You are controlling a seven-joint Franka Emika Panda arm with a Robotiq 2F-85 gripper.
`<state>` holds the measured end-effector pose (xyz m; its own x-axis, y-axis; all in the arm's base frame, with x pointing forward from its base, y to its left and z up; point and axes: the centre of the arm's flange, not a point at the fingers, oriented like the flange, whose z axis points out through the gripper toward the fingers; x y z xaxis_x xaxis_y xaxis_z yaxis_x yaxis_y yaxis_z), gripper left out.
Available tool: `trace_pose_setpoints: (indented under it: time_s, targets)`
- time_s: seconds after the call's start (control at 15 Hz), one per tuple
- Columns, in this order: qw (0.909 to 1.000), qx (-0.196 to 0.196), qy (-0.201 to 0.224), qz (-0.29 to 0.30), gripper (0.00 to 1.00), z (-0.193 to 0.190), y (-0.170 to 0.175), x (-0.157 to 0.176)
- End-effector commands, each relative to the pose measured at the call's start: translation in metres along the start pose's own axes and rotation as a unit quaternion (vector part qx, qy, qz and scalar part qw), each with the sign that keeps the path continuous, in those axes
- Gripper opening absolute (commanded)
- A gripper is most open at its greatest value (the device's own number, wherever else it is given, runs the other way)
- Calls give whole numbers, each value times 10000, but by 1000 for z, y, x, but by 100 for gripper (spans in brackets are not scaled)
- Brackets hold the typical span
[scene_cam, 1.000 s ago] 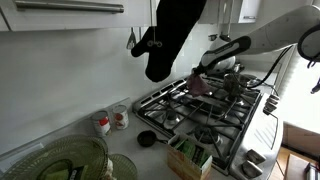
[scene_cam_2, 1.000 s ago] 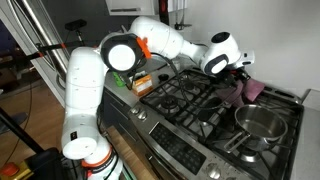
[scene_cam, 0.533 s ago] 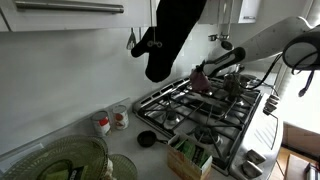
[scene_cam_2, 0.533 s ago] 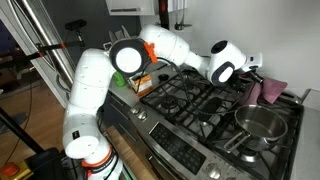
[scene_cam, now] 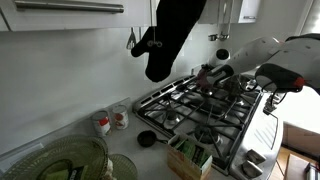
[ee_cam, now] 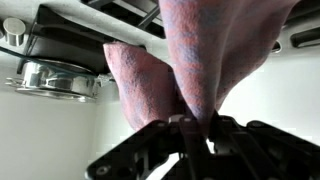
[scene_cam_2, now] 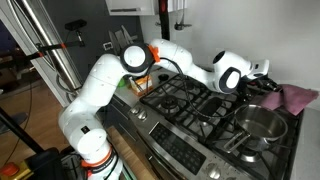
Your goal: Slide the pot from the rear right stove plate onto the front right stove plate, pick up the pink towel and use it to wipe the rear right stove plate before putting it down on the middle stove plate
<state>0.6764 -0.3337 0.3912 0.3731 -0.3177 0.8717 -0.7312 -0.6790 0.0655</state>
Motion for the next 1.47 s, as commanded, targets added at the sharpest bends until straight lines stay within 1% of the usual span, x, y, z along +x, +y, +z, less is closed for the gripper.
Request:
trace_pose_setpoints:
  time_s: [0.0,0.13,0.33,0.53,0.73,0.93,1.13,1.2,1.27,1.33,1.4]
  targets:
    - [9988,-86,-459,129,4,14,-18,-21]
    - [9954,4,-952,139,4,14,-26,-32]
    - [9864,247,-1582,368,4,13,-39,-41]
    - [9768,537,-1978,620,4,5,-42,-32]
    - [9644,782,-2405,778,4,-7,-40,-16]
    - [9537,971,-2711,865,4,-17,-41,-4]
    - [9374,1301,-3104,895,4,-26,-41,3]
    - [9341,1346,-3181,899,4,-28,-41,4]
    - [9367,1305,-3127,879,4,-26,-40,6]
    - [9517,1145,-2734,798,4,-21,-37,8]
    - [9630,976,-2386,786,4,-16,-34,12]
